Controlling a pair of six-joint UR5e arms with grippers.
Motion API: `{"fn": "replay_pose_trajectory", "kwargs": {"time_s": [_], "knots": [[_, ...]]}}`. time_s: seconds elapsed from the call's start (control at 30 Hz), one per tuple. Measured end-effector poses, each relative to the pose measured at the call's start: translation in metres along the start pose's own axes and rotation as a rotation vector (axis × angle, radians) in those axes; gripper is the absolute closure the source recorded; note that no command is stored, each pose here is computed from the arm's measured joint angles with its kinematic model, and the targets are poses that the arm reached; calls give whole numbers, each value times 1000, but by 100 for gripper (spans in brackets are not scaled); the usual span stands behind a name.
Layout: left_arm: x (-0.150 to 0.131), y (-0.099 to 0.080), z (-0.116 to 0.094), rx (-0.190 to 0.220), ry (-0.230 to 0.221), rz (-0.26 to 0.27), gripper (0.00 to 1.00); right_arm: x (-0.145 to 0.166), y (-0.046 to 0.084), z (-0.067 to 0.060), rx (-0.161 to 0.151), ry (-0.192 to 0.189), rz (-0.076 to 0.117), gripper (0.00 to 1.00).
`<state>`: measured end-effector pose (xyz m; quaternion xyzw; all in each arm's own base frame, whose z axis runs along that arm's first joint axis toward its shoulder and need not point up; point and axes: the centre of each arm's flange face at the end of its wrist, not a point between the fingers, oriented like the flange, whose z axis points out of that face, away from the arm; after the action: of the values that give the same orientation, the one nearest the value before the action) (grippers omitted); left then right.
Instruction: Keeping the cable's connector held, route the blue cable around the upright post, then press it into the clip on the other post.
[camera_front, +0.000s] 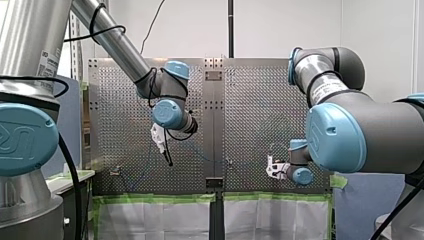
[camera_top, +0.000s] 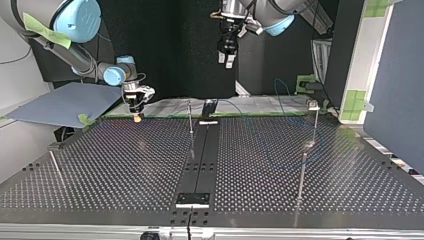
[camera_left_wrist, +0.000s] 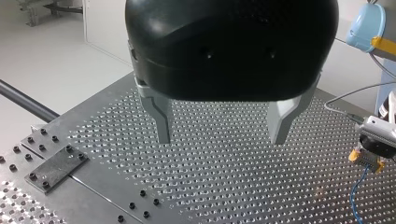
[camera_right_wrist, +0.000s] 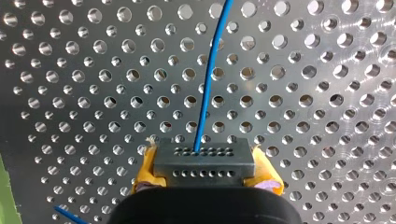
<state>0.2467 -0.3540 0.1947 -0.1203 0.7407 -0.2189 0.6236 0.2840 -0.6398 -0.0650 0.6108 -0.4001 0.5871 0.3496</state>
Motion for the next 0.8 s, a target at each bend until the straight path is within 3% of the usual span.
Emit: {"fn": "replay_pose_trajectory", "kwargs": {"time_s": [0.8], "knots": [[0,0,0,0,0,0,0,0,0,0,0,0,0,100]]}}
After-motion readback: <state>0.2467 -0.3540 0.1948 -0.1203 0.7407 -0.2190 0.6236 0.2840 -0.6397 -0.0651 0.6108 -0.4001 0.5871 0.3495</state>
